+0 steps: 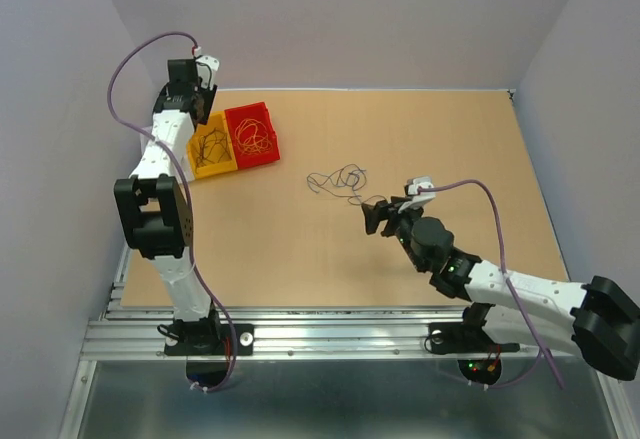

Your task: Untangle the cables

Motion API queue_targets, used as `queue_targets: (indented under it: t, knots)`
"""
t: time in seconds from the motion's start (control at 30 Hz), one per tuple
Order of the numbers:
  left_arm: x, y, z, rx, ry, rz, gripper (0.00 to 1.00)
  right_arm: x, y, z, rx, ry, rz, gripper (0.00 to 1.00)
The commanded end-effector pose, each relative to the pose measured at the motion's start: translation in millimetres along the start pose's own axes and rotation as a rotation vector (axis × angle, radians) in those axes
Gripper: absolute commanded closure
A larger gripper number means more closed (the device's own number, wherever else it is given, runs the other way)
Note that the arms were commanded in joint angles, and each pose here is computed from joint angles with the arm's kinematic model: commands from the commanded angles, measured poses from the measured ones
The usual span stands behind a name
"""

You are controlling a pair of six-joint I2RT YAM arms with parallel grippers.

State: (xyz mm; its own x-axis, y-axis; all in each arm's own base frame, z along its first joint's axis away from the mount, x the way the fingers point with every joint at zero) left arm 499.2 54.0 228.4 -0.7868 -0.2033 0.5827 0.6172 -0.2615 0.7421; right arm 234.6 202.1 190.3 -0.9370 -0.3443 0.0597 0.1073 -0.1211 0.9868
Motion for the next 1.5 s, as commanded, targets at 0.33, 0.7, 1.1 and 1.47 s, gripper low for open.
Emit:
queue_targets:
  t: [0.33, 0.7, 1.1, 1.47]
  knots:
    - [130.6, 23.0, -187.4, -0.030, -0.616, -0.414, 0.21, -98.9, -32.0, 13.5, 0.046, -0.123, 0.249, 0.43]
    - [150.1, 42.6, -226.1, 0.049, -0.687, -0.553, 0.21, -138.9, -79.0, 13.4, 0.082, -0.133, 0.420, 0.37]
    - [170.3, 5.2, -219.4, -0.008, -0.713, -0.652, 0.21, -134.9, -93.3, 4.7, 0.114, -0.211, 0.529, 1.00]
    - [201.4, -19.6, -255.8, -0.138, -1.067, -0.726, 0.20, -77.5, 10.4, 48.5, -0.023, 0.234, 0.252, 1.00]
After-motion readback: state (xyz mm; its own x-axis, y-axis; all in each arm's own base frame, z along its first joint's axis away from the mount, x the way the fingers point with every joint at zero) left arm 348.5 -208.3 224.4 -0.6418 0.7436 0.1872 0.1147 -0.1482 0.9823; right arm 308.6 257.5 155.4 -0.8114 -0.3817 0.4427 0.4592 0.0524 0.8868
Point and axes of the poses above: each gripper's point midway between its finger pads, its own x axis back along the fingers, its own z axis along the line the jaws close on, y = z × x, the point moved 4 cm from there along x, back along the fingers, and after that the axes turned 6 degrees about x, right-handed, at the moved point
